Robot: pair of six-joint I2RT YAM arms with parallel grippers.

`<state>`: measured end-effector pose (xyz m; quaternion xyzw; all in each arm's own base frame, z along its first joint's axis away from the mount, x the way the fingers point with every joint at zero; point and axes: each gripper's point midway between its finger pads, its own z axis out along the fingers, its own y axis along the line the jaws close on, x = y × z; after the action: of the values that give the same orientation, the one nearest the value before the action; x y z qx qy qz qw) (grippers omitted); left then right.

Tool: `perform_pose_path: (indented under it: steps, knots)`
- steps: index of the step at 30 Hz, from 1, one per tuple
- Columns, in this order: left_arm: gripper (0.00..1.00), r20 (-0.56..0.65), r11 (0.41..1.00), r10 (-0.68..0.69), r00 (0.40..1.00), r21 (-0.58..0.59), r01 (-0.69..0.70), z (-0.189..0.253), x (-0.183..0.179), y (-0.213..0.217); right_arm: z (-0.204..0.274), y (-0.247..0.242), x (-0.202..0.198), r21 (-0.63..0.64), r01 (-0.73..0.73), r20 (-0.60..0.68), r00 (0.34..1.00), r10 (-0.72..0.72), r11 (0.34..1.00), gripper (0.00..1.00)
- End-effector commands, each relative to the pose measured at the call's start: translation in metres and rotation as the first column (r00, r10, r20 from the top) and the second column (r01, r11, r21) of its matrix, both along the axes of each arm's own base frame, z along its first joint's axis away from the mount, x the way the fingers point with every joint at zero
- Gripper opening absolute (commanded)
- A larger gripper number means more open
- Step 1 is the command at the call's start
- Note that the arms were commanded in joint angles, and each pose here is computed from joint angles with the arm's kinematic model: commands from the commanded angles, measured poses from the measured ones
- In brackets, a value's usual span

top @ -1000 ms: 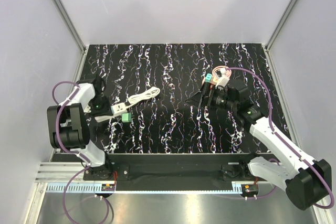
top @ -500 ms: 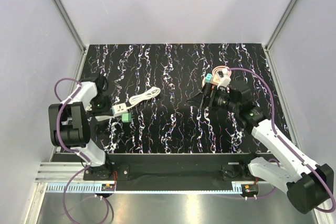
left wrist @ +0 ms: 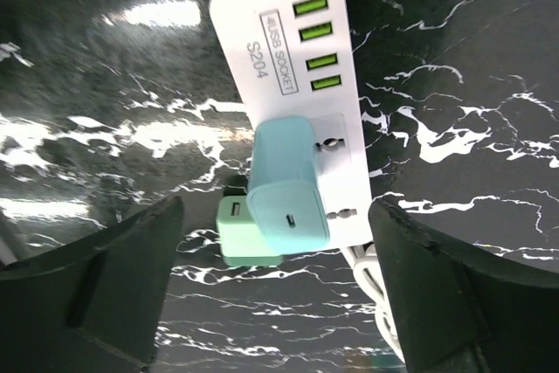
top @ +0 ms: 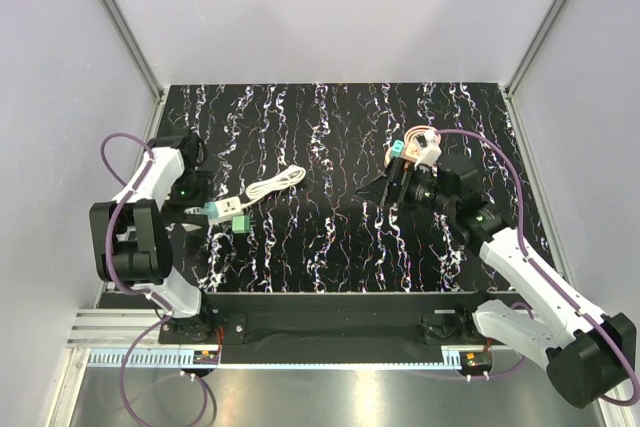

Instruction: Insert the plug

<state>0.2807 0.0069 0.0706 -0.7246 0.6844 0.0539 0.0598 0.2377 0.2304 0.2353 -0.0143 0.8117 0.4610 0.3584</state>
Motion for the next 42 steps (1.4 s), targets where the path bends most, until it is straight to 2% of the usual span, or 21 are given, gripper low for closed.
perform_pose_path:
  steps: [1,5,9,10,12,13,14,15,16,18,20,21,22,24,25,26,27,29,31,35,42]
  knots:
    - [0.95,0.019,0.991,-0.059,0.998,0.124,0.056,0.032,-0.003,0.020,-0.012,-0.006,0.015,-0.058,0.056,0.017,0.998,-0.055,0.997,1.00]
    - [0.95,0.034,0.955,-0.148,0.988,0.264,0.134,0.061,-0.001,0.042,-0.026,-0.013,0.023,-0.126,0.098,-0.004,0.995,-0.099,0.987,0.99]
    - [0.92,0.098,0.858,-0.337,0.936,0.441,0.263,0.101,0.021,0.054,-0.030,0.000,0.034,-0.175,0.077,0.025,0.997,-0.074,0.981,0.99]
    - [0.89,0.063,0.789,-0.481,0.875,0.467,0.400,0.109,0.025,0.052,-0.028,0.007,0.037,-0.178,0.065,0.054,0.997,-0.057,0.982,0.99]
    - [0.87,0.188,0.729,-0.626,0.757,0.486,0.482,0.131,0.046,0.033,-0.032,0.031,0.037,-0.234,0.009,0.102,0.995,0.016,0.972,0.99]
    - [0.87,0.183,0.640,-0.733,0.655,0.511,0.573,0.138,0.050,0.025,-0.030,0.043,0.038,-0.245,-0.012,0.142,0.989,0.048,0.969,0.99]
    - [0.87,0.233,0.595,-0.786,0.572,0.537,0.598,0.147,0.047,0.015,-0.032,0.051,0.041,-0.283,-0.036,0.183,0.979,0.090,0.959,0.99]
    - [0.94,0.345,0.542,-0.840,0.419,0.571,0.616,0.165,0.060,-0.010,-0.039,0.067,0.046,-0.307,-0.066,0.185,0.974,0.128,0.949,1.00]
    - [0.99,0.347,0.464,-0.885,0.310,0.618,0.634,0.173,0.059,-0.020,-0.039,0.085,0.042,-0.322,-0.122,0.216,0.956,0.198,0.939,1.00]
    - [0.99,0.415,0.422,-0.896,0.159,0.682,0.598,0.194,0.049,-0.039,-0.051,0.113,0.049,-0.341,-0.197,0.201,0.940,0.276,0.919,1.00]
    - [0.99,0.447,0.422,-0.887,0.113,0.688,0.591,0.196,0.042,-0.045,-0.058,0.139,0.045,-0.372,-0.262,0.228,0.904,0.362,0.890,1.00]
    - [0.99,0.494,0.416,-0.868,0.045,0.674,0.611,0.199,0.041,-0.056,-0.061,0.159,0.052,-0.381,-0.280,0.256,0.884,0.392,0.881,1.00]
    - [0.99,0.533,0.454,-0.843,0.071,0.635,0.625,0.191,0.043,-0.049,-0.063,0.172,0.054,-0.419,-0.296,0.312,0.841,0.442,0.859,1.00]
    - [0.99,0.617,0.479,-0.786,0.028,0.580,0.659,0.190,0.042,-0.055,-0.081,0.208,0.047,-0.469,-0.345,0.335,0.782,0.526,0.813,1.00]
    - [0.99,0.667,0.551,-0.740,0.087,0.528,0.647,0.182,0.043,-0.039,-0.088,0.220,0.045,-0.501,-0.364,0.354,0.742,0.570,0.785,1.00]
    - [0.99,0.716,0.574,-0.694,0.076,0.486,0.659,0.182,0.041,-0.040,-0.083,0.237,0.044,-0.508,-0.378,0.383,0.706,0.596,0.774,1.00]
    - [0.99,0.763,0.653,-0.635,0.119,0.448,0.611,0.185,0.046,-0.023,-0.107,0.247,0.044,-0.526,-0.404,0.357,0.694,0.625,0.748,1.00]
    - [0.99,0.807,0.723,-0.562,0.184,0.371,0.582,0.168,0.044,-0.015,-0.122,0.266,0.044,-0.532,-0.430,0.367,0.660,0.656,0.729,1.00]
    - [0.99,0.844,0.782,-0.493,0.210,0.324,0.532,0.157,0.044,-0.008,-0.118,0.280,0.043,-0.509,-0.453,0.418,0.613,0.670,0.732,1.00]
    - [0.99,0.862,0.820,-0.450,0.233,0.296,0.490,0.144,0.045,0.001,-0.134,0.298,0.038,-0.514,-0.484,0.465,0.536,0.704,0.708,0.98]
    - [0.96,0.864,0.822,-0.444,0.237,0.288,0.492,0.144,0.051,0.008,-0.157,0.310,0.030,-0.535,-0.519,0.498,0.444,0.745,0.667,0.95]
